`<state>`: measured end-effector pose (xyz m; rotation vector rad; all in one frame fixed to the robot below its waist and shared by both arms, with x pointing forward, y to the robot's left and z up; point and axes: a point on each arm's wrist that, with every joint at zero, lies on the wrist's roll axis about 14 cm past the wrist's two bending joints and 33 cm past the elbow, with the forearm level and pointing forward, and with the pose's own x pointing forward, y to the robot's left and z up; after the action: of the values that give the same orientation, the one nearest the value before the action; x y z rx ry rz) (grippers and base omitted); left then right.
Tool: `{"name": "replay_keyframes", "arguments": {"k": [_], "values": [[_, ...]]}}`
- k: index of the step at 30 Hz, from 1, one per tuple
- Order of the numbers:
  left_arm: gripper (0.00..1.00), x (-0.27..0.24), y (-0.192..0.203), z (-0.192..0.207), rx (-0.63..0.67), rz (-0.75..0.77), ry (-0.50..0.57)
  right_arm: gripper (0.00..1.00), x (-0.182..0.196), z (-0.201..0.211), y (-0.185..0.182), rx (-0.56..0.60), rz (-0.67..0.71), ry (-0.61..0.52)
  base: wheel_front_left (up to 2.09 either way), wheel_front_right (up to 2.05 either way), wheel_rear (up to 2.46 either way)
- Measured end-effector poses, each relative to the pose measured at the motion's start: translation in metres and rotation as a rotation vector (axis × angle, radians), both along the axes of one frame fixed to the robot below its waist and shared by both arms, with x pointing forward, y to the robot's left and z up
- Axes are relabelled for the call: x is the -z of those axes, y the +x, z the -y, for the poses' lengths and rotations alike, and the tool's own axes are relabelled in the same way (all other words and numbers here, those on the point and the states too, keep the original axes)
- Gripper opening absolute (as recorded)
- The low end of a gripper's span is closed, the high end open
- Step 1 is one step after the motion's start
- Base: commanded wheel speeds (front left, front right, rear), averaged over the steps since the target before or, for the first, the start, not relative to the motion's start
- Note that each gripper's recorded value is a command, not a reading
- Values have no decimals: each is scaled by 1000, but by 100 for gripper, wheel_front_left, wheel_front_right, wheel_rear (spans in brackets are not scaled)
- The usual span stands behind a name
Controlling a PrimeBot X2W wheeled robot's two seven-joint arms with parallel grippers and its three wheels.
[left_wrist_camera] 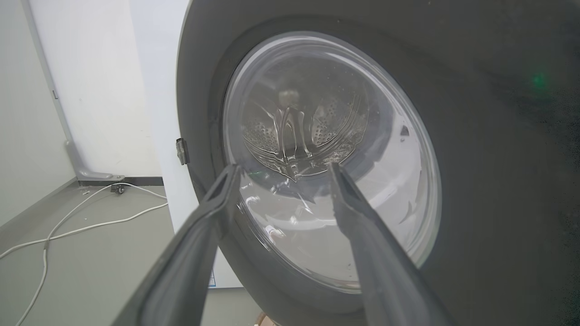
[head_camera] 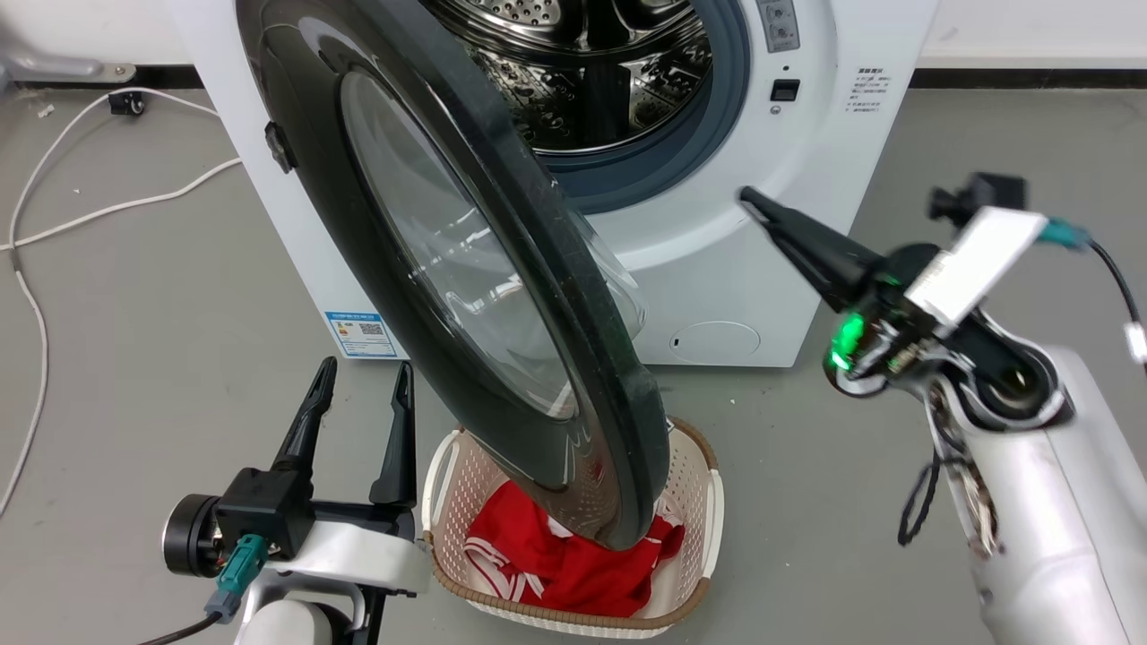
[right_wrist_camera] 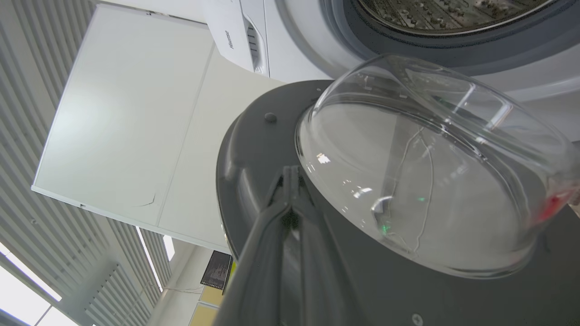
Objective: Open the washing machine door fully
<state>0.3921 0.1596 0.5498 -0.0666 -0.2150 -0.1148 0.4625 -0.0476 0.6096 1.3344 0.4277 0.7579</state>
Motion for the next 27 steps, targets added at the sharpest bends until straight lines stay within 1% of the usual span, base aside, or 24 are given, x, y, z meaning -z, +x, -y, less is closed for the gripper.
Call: {"name": "replay_keyframes", "arguments": {"k": [2, 4, 5, 8, 11, 14, 18, 22, 24, 27], "values": [[100, 0, -1, 0, 1, -1, 0, 0, 1, 19, -2, 72, 2, 43, 0, 0, 0], [100, 1, -1, 0, 1, -2, -1, 0, 8, 39, -6, 155, -3, 54, 0, 0, 0], [100, 0, -2, 1, 2, 0, -2, 100, 29, 67, -17, 283, -35, 55, 0, 0, 0], [100, 1, -5, 1, -1, -4, -5, 100, 46, 85, -29, 390, -58, 35, 0, 0, 0], [100, 2, -8, 0, -5, -7, -9, 100, 70, 101, -42, 511, -79, -48, 0, 0, 0], [100, 0, -9, 0, -5, -2, -9, 100, 84, 114, -50, 626, -78, -108, 0, 0, 0], [100, 0, -9, -1, -10, -3, -12, 100, 94, 129, -59, 761, -14, -277, 0, 0, 0], [100, 1, -9, -4, -21, -4, -15, 100, 91, 147, -64, 891, 115, -478, 0, 0, 0], [100, 1, -8, -4, -22, -6, -15, 100, 87, 154, -66, 926, 189, -596, 0, 0, 0], [100, 1, -7, -4, -23, -6, -15, 100, 71, 163, -67, 962, 329, -787, 0, 0, 0]]}}
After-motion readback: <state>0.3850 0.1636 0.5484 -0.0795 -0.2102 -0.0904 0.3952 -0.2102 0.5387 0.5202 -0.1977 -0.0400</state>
